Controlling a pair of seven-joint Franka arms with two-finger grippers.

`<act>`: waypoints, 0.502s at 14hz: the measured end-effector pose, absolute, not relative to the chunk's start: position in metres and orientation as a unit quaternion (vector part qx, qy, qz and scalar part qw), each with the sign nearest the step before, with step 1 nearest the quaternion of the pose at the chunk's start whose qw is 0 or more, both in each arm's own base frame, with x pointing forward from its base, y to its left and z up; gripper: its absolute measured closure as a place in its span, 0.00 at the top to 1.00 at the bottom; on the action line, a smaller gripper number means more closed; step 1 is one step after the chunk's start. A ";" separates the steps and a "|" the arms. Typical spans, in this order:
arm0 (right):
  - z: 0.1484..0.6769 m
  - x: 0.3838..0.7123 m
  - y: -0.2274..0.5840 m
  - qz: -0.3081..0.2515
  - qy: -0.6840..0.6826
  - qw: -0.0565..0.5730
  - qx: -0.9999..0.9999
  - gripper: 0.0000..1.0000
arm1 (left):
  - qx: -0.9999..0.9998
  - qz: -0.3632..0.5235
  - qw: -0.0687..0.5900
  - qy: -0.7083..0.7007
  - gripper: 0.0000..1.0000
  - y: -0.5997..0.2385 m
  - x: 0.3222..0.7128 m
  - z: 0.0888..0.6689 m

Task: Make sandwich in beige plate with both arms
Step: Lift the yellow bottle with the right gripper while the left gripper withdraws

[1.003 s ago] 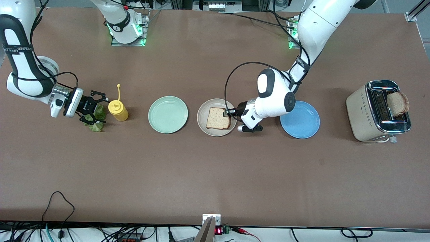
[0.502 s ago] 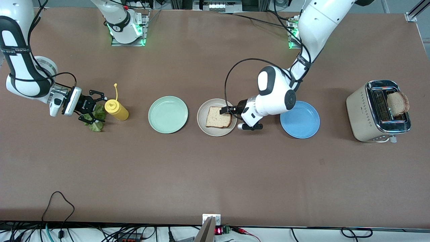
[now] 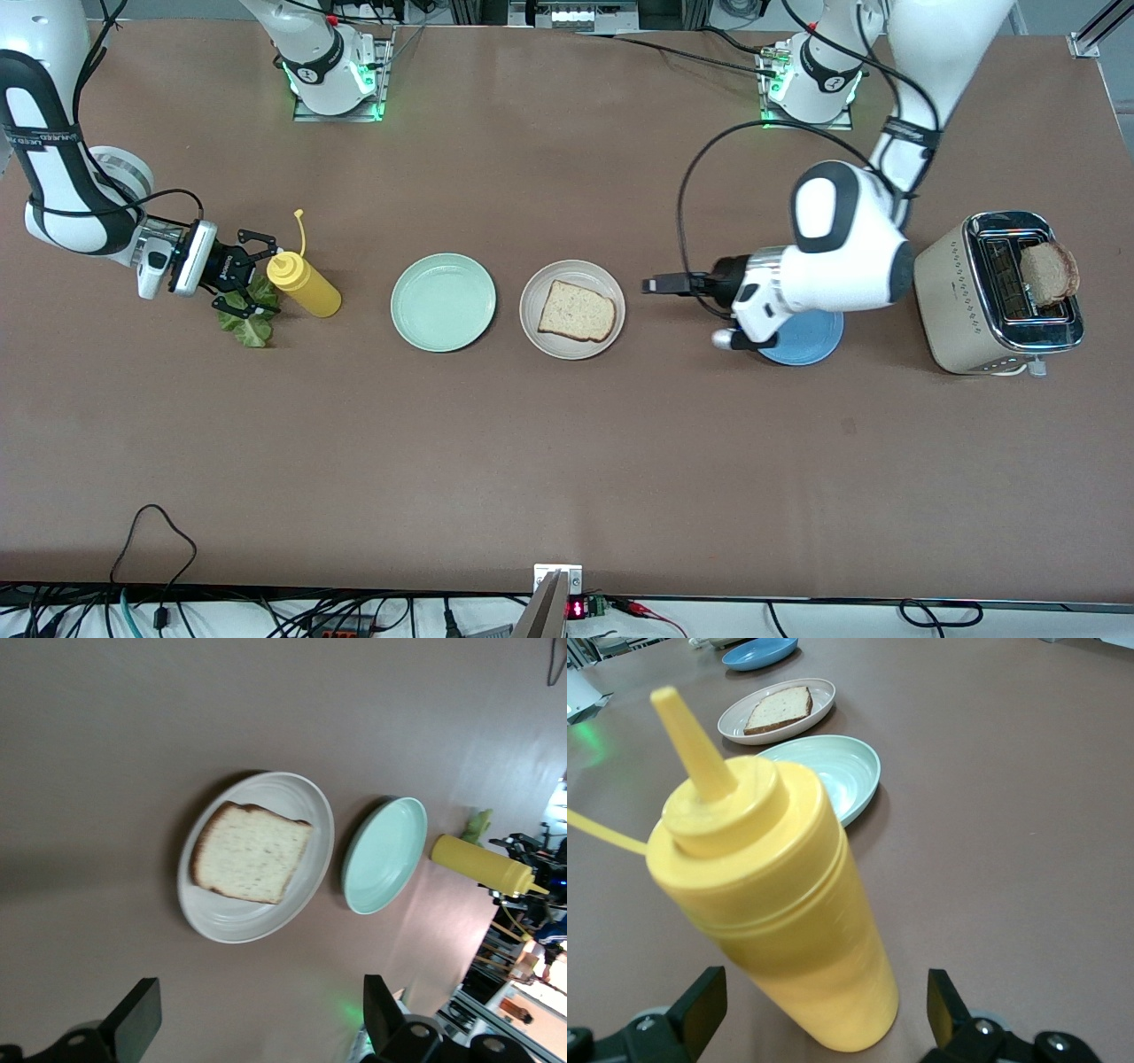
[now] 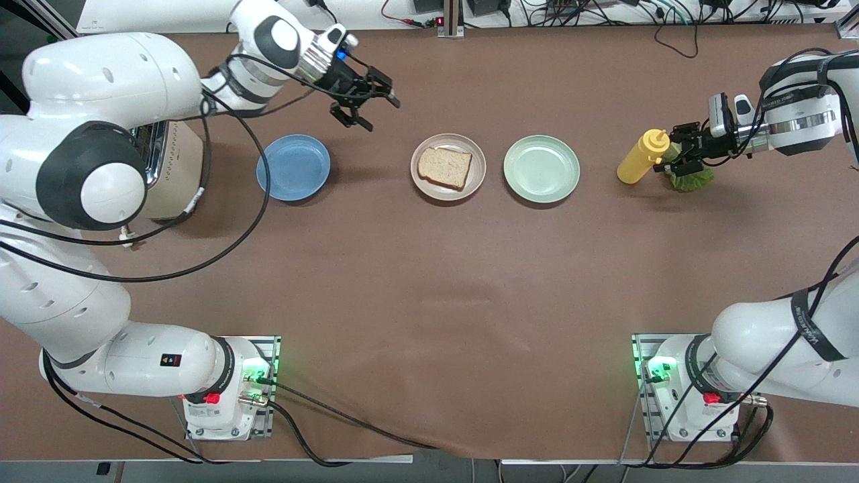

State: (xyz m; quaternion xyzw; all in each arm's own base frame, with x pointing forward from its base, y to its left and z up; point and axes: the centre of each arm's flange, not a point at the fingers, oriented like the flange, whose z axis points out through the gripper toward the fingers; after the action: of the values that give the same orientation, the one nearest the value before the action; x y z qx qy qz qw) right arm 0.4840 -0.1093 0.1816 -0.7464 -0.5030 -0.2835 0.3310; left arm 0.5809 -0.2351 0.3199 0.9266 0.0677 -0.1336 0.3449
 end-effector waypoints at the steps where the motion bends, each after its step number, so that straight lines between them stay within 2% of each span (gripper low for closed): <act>1: 0.179 0.482 -0.109 -0.283 -0.504 0.333 -0.745 1.00 | 0.935 -0.127 0.327 0.062 1.00 -0.223 0.584 0.319; 4: 0.175 0.477 -0.106 -0.281 -0.505 0.339 -0.742 1.00 | 0.960 -0.111 0.254 0.046 1.00 -0.172 0.595 0.314; 7: 0.175 0.477 -0.105 -0.282 -0.505 0.340 -0.742 1.00 | 0.979 -0.121 0.161 0.039 1.00 -0.087 0.603 0.321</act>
State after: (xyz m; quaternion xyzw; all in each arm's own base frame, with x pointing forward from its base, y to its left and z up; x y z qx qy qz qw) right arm 0.4769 -0.1054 0.1746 -0.7417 -0.5046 -0.2818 0.3404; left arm 0.6030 -0.0874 0.3211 0.9787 0.0387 -0.1212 0.1610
